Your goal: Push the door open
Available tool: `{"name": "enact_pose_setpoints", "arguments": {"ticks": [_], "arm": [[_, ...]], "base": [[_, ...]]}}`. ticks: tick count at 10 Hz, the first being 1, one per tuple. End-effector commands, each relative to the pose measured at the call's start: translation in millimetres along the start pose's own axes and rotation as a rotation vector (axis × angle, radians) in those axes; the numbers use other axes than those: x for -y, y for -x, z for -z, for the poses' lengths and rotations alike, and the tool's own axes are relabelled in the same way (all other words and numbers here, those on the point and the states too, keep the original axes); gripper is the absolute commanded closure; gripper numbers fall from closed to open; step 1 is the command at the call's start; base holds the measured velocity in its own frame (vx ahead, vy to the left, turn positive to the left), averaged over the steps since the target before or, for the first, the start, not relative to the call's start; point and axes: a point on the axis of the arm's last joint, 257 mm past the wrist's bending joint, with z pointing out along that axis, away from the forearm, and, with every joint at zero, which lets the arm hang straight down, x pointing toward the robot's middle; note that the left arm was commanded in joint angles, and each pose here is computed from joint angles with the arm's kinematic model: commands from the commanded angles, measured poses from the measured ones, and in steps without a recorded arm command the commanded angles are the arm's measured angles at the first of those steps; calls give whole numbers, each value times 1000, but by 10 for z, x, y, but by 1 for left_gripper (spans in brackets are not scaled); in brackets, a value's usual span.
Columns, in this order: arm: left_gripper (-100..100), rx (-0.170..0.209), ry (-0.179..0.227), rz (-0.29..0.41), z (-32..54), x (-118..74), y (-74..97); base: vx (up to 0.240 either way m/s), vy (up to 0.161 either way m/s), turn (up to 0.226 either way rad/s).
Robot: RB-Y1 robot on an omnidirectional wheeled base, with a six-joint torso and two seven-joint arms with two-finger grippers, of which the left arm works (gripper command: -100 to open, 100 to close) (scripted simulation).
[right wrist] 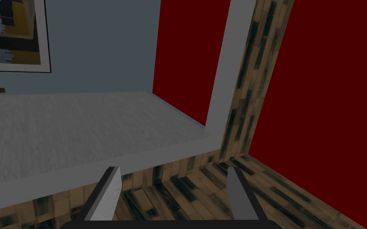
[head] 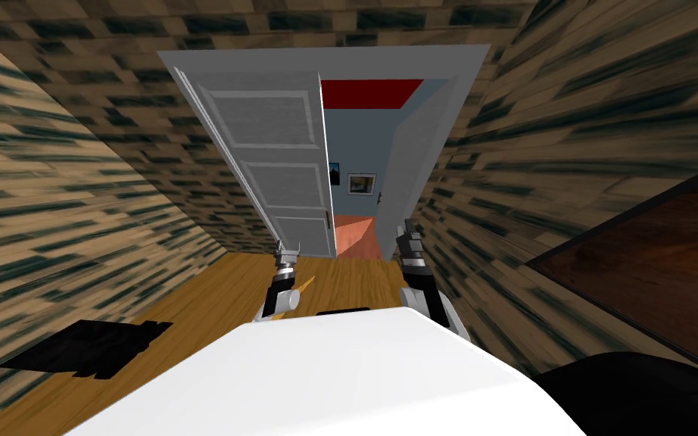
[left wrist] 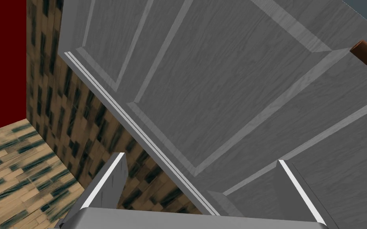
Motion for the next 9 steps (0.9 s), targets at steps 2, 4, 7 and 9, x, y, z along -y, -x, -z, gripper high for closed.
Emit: {"name": "enact_pose_setpoints", "arguments": {"ticks": [2, 4, 7, 9], "arm": [[-100, 17, 18, 59, 14, -140, 82], [-100, 34, 32, 128, 16, -268, 149], [-100, 72, 59, 227, 56, -496, 286], [-100, 95, 72, 292, 76, -626, 356]], "base": [[63, 16, -56], [92, 38, -136], [78, 47, -148], [96, 49, -129]]}}
